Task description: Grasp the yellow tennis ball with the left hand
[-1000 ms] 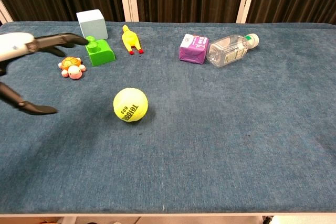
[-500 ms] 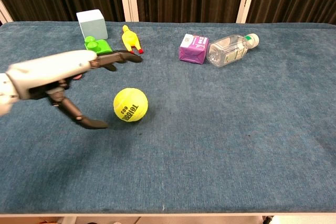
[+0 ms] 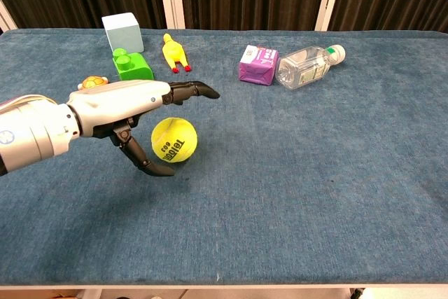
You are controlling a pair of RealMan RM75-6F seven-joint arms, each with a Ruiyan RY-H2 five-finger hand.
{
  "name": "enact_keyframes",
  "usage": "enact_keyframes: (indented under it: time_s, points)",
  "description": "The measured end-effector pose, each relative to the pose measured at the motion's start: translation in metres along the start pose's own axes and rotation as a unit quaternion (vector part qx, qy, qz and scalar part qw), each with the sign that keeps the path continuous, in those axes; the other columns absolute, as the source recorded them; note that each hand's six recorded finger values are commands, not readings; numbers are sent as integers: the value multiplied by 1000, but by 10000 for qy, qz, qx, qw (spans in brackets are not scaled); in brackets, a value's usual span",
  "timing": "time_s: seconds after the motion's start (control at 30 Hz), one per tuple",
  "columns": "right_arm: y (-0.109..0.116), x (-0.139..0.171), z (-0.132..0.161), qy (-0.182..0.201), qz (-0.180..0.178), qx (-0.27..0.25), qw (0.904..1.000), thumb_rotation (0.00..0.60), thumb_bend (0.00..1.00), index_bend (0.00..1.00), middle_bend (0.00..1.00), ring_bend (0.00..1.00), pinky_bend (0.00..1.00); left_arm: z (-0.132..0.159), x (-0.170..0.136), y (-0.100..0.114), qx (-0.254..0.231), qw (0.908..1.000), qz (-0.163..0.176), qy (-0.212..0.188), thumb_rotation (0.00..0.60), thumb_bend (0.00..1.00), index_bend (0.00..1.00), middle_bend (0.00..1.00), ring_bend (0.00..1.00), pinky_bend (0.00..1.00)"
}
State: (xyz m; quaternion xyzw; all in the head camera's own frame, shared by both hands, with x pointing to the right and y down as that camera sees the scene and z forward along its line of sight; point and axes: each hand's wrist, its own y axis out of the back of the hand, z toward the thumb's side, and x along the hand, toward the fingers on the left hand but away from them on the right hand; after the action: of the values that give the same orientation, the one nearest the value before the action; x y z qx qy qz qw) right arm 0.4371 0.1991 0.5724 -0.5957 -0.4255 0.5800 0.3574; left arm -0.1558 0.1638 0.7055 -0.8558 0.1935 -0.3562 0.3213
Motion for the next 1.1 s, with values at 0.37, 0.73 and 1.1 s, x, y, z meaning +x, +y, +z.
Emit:
enact_keyframes:
  time_s: [0.37,0.73,1.1]
  points:
    - [-1,0,0,-18,41,-9,10000,600,850,0,33,113,127,-20,8,-9,165,9995,-63,262,600,203,351,424,342,484]
    - [0,0,0,-17,35,-27,10000,600,850,0,33,114,133,-16,2,16,457,9983,292,232,600,322,569,641,535,598]
    - [0,0,1,5,49,-31,10000,600,850,0,33,114,135,-37,-27,117,1415,9832,989,592,600,316,569,639,535,598]
